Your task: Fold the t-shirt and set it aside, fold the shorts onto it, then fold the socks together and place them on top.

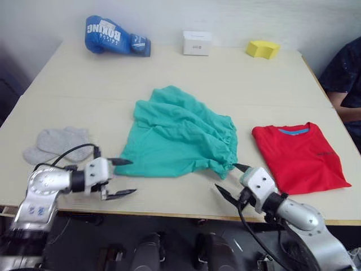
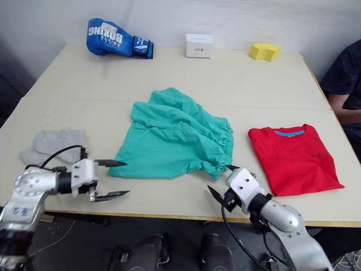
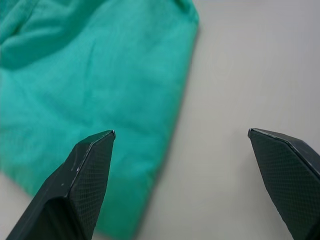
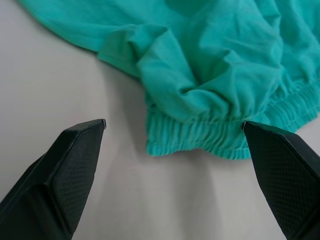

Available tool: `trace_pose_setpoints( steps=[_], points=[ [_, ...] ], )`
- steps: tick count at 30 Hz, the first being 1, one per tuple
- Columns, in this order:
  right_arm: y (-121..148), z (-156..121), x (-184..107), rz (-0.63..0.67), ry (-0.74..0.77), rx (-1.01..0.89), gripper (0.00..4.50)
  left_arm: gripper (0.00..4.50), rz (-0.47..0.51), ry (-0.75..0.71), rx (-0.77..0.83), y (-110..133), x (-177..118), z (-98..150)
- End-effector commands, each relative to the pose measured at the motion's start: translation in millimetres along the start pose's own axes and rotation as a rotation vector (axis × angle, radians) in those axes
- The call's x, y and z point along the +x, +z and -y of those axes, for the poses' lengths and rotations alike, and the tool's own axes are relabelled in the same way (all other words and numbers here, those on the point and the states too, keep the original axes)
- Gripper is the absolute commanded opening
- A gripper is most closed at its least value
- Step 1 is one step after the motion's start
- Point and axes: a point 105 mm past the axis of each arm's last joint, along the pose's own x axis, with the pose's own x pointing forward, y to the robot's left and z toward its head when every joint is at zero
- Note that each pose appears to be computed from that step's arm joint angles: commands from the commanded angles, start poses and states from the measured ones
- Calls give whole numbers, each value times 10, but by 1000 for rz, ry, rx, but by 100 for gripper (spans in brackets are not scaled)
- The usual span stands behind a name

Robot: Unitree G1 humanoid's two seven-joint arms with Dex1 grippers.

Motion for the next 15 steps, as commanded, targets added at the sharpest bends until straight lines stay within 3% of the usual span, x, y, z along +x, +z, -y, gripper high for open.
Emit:
trace_pose_setpoints(
  steps=[1,4,11,15],
  points=[
    [-15,52,112,16,-70,-70,450,447,-35,152,67,22,-118,-149],
    [-51,128,218,4,-131,-103,388,450,-74,212,67,-75,-123,-163],
    [77,366,271,55,-248,-184,147,450,-122,272,73,-199,-97,-172],
    [135,309,276,78,-204,-213,9,450,-166,178,113,-242,-126,-43]
  ],
)
